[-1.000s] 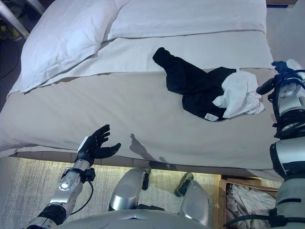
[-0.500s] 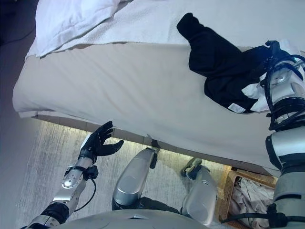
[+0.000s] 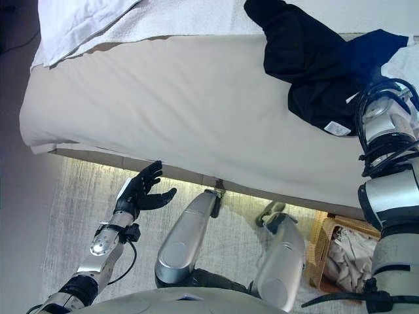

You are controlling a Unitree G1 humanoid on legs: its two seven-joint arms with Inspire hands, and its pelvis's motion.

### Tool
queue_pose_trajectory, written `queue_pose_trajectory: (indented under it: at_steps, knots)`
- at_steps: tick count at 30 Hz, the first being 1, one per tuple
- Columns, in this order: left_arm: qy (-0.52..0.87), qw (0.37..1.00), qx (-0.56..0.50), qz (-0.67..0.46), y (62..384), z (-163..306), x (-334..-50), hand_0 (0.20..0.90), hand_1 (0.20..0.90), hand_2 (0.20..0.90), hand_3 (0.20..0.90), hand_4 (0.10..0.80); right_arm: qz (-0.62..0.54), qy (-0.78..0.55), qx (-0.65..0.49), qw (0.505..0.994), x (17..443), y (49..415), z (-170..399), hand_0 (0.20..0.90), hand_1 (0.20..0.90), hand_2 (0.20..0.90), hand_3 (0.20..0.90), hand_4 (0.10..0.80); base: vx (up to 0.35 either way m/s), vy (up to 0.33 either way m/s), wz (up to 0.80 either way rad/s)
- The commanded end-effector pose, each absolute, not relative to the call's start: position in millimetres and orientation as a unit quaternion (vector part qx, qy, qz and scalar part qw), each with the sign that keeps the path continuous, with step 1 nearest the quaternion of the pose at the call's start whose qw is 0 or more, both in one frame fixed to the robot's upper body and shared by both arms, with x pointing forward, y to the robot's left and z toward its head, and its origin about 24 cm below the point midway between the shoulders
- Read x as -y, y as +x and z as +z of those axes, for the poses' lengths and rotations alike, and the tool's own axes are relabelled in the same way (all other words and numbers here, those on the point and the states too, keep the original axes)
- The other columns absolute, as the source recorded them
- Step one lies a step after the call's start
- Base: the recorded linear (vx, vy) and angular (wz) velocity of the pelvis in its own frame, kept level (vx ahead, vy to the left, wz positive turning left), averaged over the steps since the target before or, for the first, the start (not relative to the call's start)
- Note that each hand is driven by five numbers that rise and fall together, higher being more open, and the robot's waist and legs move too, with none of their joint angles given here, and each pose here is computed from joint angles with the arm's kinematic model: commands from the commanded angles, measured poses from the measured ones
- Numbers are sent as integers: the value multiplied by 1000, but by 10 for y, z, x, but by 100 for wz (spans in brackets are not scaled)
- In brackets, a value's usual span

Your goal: Pick up the clothes from the bed and place them into the basket

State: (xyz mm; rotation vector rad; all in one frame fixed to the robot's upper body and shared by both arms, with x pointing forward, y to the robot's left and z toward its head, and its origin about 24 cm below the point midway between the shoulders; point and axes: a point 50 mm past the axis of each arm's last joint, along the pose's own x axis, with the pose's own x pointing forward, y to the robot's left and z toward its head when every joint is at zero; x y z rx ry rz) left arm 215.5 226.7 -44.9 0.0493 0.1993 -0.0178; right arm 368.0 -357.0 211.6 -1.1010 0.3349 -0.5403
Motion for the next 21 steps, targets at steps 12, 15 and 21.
queue_pose_trajectory:
  at_steps: [12, 15, 21]
  knots:
    - [17, 999, -33, 11, 2137, -216, -2377, 900, 900, 900, 900, 800, -294, -569, 91, 763, 3262, 3694, 3144, 900, 900, 900, 900, 800, 4, 14, -6]
    - [20, 999, -40, 10, 2111, -235, -2399, 900, 900, 900, 900, 800, -290, -562, 132, 763, 3108, 3721, 3238, 900, 900, 900, 900, 800, 31, 5, 7]
    - [22, 999, -45, 5, 2061, -265, -2412, 900, 900, 900, 900, 800, -272, -556, 198, 760, 2818, 3744, 3363, 900, 900, 900, 900, 800, 47, 9, 9]
